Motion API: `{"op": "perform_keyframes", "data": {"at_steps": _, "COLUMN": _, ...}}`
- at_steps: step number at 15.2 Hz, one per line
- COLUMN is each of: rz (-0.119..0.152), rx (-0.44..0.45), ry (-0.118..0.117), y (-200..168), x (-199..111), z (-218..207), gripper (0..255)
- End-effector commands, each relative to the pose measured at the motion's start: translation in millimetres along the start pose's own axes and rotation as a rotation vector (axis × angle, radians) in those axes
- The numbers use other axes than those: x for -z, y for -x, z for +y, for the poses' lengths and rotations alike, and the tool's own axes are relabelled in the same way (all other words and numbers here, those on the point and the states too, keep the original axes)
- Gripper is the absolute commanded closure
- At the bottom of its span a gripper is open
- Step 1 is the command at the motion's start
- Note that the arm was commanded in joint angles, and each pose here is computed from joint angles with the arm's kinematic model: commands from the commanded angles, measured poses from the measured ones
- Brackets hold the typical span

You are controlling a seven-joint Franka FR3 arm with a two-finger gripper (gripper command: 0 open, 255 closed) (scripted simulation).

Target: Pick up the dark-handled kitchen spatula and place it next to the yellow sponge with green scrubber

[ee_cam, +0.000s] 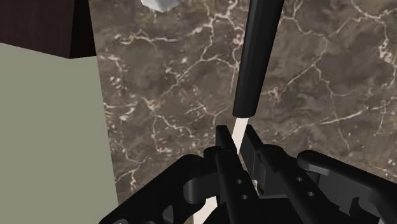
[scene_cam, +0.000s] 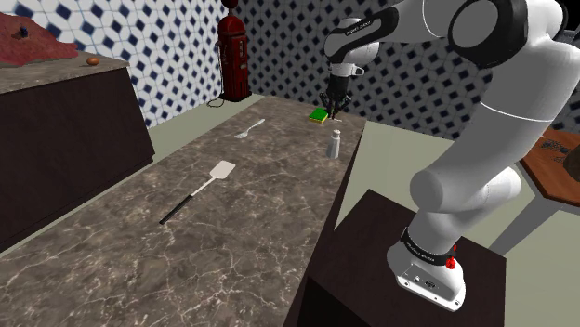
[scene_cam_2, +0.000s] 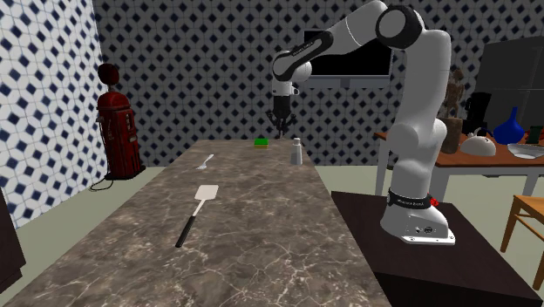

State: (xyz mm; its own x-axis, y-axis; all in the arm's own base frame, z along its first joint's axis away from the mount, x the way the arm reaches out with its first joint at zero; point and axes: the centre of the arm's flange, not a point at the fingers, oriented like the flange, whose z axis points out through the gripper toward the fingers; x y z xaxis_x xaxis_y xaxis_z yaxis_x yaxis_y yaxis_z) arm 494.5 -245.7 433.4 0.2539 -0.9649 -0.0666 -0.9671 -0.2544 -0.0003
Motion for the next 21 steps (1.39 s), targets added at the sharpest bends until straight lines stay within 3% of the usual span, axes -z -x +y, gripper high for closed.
{"op": "perform_keyframes", "data": {"at_steps": 1, "rz": 0.0, "rx": 0.001, "ry": 0.001, "y": -25, "x": 2, "z": 6, "gripper": 255}}
{"op": "perform_keyframes", "data": {"at_steps": 6, "rz": 0.0, "rx": 0.001, "ry": 0.001, "y": -84, "x": 6, "z": 20, "gripper": 255}}
{"op": "perform_keyframes", "data": {"at_steps": 21, "rz": 0.0, "rx": 0.001, "ry": 0.001, "y": -89, "x": -73, "z": 20, "gripper": 255}}
